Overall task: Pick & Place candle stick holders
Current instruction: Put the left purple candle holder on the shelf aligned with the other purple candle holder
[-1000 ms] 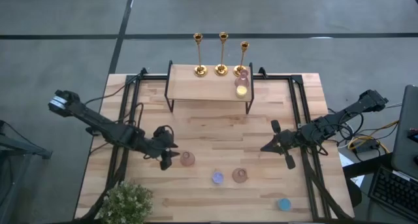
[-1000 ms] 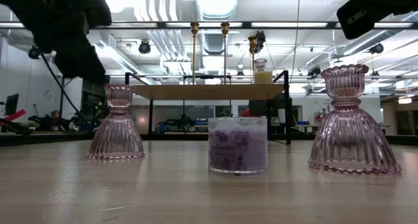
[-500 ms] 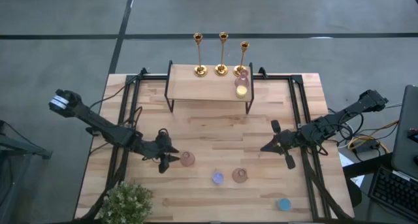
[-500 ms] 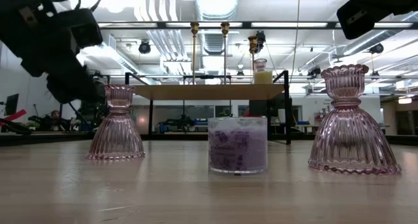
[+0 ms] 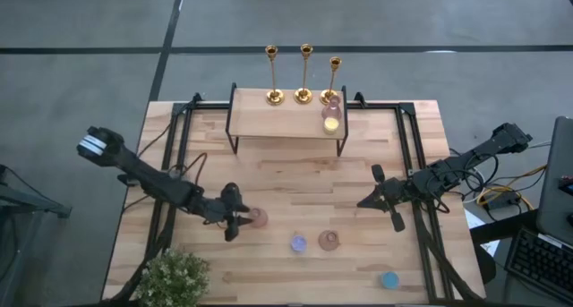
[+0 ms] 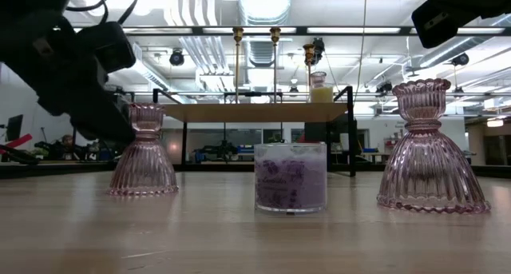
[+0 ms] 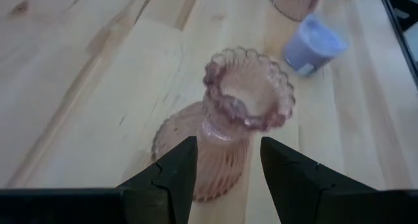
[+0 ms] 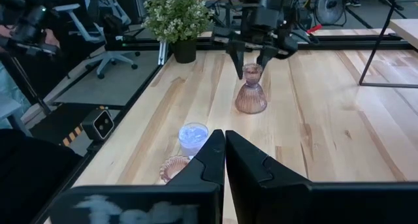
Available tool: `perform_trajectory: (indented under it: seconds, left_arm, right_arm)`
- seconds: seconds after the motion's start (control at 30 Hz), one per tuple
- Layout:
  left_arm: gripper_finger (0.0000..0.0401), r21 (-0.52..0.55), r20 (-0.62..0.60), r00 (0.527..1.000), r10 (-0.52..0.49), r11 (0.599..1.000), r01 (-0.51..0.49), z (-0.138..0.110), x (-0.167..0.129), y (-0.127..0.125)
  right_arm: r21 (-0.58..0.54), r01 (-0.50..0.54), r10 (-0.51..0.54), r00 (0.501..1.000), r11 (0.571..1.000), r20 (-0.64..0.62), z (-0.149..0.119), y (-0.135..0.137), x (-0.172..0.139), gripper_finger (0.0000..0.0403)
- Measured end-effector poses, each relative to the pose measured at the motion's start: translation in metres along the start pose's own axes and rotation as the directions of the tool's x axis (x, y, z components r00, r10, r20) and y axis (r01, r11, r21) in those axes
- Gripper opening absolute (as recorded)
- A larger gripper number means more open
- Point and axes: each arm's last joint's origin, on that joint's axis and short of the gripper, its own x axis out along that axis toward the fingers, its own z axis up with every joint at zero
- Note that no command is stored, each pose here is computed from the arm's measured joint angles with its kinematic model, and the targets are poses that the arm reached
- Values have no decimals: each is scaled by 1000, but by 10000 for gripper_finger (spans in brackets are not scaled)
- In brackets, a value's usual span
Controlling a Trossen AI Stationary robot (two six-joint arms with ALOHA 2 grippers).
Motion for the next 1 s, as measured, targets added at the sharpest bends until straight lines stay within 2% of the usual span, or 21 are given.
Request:
perform_trajectory:
  seconds: [0.13, 0.63, 1.0]
  left_arm:
    - [172, 6, 44, 999, 8, 1000, -8, 5, 11, -7]
    - [172, 10, 67, 995, 70, 997, -71, 20, 45, -30]
    - [172, 23, 81, 992, 95, 995, -97, 22, 56, -35]
  right_arm:
    - [0, 0, 0, 1000, 1000, 0, 0, 0, 0, 8]
    - [0, 0, 0, 1000, 1000, 0, 0, 0, 0, 8]
    - [0, 0, 0, 1000, 1000, 0, 0, 0, 0, 8]
